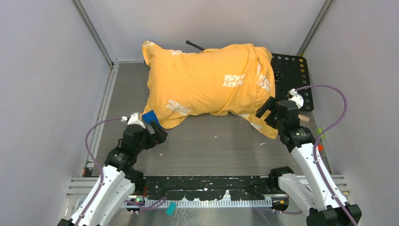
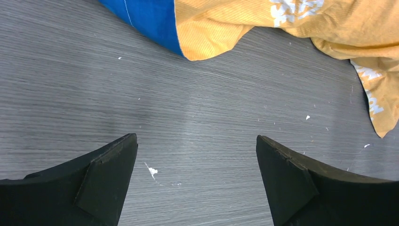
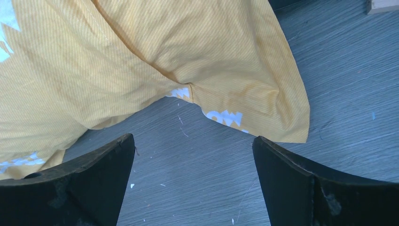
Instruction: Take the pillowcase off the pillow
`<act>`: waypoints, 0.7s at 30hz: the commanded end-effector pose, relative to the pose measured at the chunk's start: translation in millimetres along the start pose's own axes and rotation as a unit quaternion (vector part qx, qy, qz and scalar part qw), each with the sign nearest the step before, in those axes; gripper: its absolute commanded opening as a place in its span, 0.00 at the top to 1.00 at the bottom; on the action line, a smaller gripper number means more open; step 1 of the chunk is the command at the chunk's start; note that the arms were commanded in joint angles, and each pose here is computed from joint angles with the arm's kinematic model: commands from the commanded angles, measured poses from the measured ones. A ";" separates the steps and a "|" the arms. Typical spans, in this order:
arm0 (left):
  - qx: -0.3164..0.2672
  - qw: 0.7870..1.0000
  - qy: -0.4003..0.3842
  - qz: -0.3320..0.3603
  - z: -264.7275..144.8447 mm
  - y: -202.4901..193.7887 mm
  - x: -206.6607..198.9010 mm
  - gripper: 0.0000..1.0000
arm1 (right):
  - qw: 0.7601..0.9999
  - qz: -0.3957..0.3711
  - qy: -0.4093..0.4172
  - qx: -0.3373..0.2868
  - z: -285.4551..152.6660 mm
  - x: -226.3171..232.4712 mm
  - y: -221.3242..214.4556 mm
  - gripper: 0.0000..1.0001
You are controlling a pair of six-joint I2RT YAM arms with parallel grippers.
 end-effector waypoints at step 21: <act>-0.045 0.998 -0.048 -0.013 9.1 30.3 -30.1 0.00 | 0.998 -0.001 0.034 -0.058 14.1 36.1 56.0 0.00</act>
Point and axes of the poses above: each gripper's point midway between its finger pads, its own z axis out along the fingers, its own x axis along the line the jaws close on, y = z × x, the point moved 8 cm from there along -z, back along the fingers, and after that the axes turned 4 degrees about -z, right-handed, at the moved point
